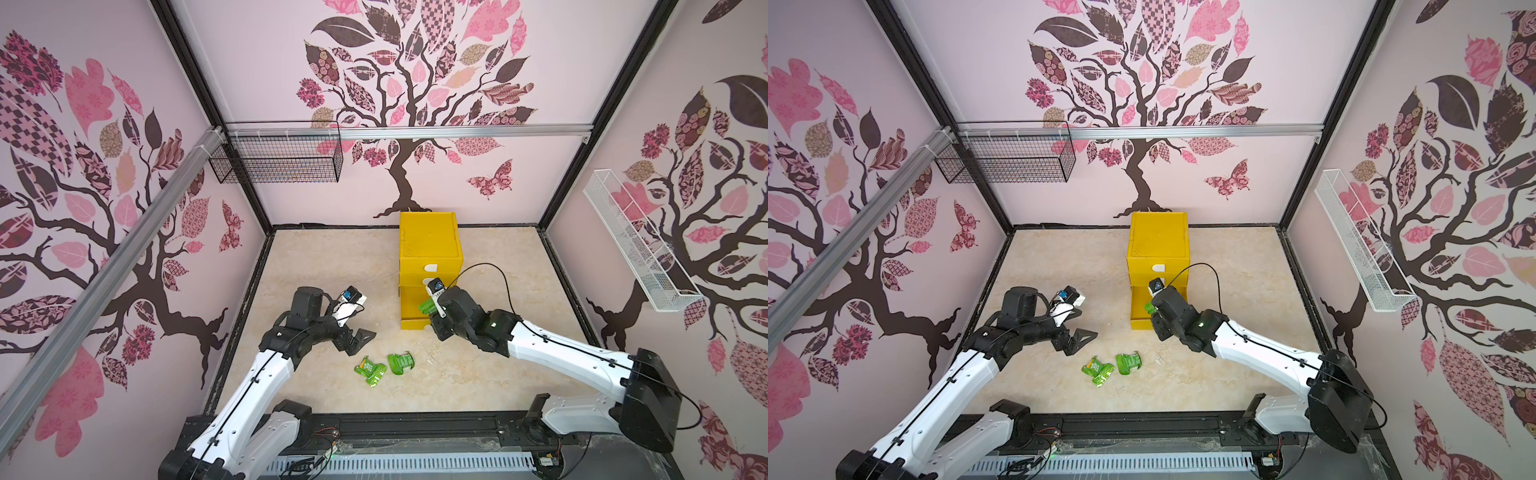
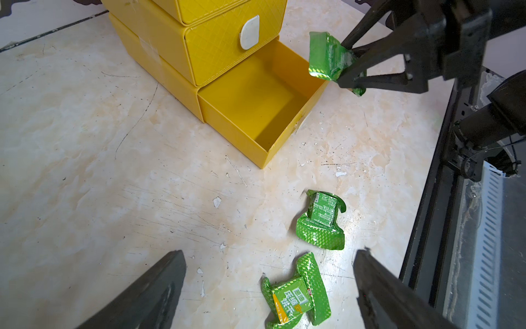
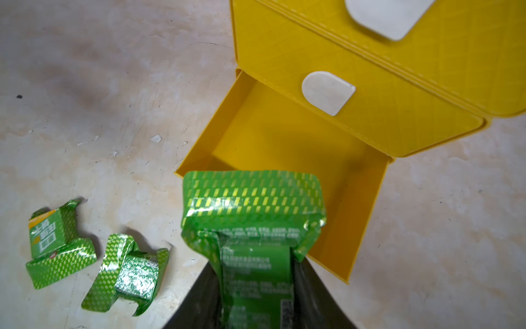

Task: Place the cookies into the drawer by color
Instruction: Place the cookie in the drawer.

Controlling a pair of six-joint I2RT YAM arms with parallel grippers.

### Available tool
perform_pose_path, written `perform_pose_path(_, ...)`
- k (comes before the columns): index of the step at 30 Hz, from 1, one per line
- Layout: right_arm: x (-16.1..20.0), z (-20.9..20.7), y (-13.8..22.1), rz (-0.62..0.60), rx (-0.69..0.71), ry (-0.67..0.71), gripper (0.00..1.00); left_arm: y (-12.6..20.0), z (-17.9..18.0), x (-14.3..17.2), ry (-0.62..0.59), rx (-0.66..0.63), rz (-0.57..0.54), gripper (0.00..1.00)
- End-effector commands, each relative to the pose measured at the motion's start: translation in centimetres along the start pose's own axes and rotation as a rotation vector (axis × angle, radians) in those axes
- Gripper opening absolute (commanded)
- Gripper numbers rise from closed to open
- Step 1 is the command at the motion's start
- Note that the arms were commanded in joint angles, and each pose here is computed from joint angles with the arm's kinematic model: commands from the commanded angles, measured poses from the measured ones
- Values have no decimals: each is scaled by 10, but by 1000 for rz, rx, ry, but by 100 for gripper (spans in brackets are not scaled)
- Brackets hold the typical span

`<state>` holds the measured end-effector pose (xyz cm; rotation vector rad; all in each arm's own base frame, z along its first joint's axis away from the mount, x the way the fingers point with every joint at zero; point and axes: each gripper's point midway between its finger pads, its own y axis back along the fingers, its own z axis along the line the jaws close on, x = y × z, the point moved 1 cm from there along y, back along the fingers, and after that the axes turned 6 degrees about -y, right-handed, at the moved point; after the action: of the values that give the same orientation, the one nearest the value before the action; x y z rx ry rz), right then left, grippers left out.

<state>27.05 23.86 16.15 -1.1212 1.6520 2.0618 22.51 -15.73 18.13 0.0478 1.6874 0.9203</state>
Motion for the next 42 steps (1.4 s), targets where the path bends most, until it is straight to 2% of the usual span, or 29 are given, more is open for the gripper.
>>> perform_pose_path(1, -16, -19, -10, -19, 89, -95, 41, 1, -5, -2, -31, 9, -15, 97)
perform_pose_path(14, -29, -47, -33, -36, 215, -155, 44, 2, -8, -3, -36, 16, -16, 97)
perform_pose_path(23, -29, -56, -41, -43, 270, -160, 56, 0, -11, -3, -54, 23, -18, 97)
perform_pose_path(36, -33, -68, -5, -109, 279, -140, 67, 1, -19, -9, -76, 51, -34, 97)
perform_pose_path(39, -30, -73, 3, -129, 289, -108, 78, -3, -22, -7, -107, 59, -21, 97)
perform_pose_path(42, -29, -76, 15, -136, 289, -91, 82, -3, -25, -13, -107, 79, -17, 97)
